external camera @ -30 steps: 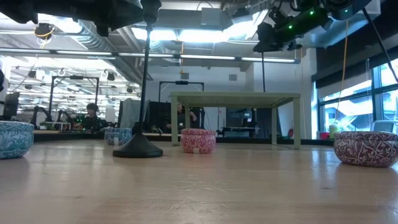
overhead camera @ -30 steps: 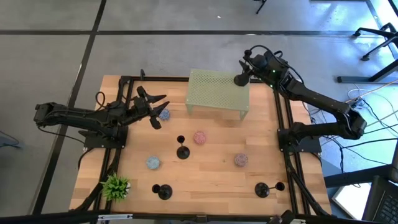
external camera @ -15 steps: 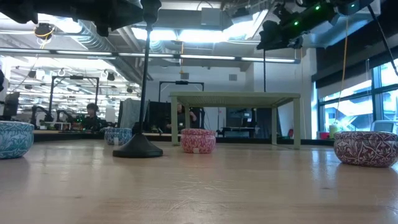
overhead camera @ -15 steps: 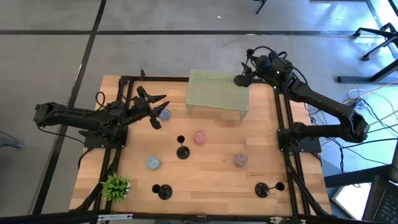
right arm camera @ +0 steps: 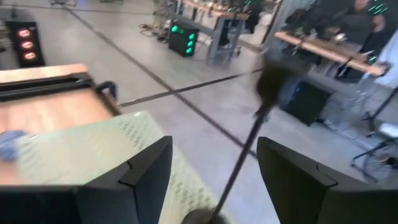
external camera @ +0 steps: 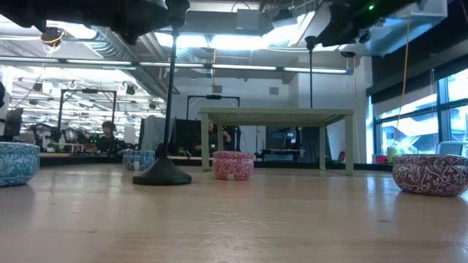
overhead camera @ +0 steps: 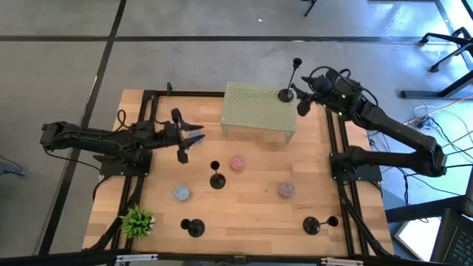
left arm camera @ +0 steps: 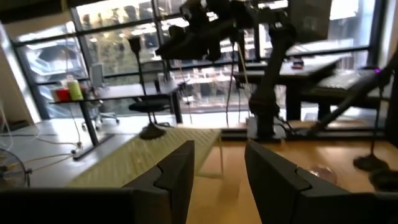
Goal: Pick & Place candle stick holders
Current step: Put the middle black candle holder on the shelf
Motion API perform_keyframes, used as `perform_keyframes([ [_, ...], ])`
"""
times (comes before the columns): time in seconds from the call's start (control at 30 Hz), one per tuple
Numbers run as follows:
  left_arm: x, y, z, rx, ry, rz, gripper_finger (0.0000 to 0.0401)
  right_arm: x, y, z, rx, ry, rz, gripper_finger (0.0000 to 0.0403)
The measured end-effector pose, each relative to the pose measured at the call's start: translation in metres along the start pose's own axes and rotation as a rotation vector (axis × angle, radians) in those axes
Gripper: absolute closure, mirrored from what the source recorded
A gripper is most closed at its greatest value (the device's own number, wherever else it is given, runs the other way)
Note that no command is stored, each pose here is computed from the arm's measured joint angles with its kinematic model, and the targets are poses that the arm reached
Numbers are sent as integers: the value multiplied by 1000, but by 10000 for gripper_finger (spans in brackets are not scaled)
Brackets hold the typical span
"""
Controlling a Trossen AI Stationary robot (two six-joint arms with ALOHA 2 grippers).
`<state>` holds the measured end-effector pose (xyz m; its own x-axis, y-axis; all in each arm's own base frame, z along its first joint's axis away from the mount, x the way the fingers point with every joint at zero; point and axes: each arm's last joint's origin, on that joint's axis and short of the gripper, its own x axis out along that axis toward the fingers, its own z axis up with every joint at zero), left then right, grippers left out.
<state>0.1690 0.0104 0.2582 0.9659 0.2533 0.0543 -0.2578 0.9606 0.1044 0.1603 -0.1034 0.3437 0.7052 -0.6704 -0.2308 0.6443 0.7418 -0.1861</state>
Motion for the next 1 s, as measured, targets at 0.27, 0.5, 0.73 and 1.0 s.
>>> perform_keyframes([
  [0.27, -2, -6, -16, 27, 154, -173, 262, -27, 18, -11, 35, 114, 180, 164],
  [0.5, 2, -15, -25, -62, 215, -399, 262, -38, 45, -16, 90, 193, 570, 164],
  [0.73, 17, -22, -46, -80, 337, -425, 262, -38, 77, -21, 65, 278, 860, 164],
  [1.0, 28, -29, -53, -112, 317, -547, 262, -26, 103, -31, -8, 363, 841, 164],
])
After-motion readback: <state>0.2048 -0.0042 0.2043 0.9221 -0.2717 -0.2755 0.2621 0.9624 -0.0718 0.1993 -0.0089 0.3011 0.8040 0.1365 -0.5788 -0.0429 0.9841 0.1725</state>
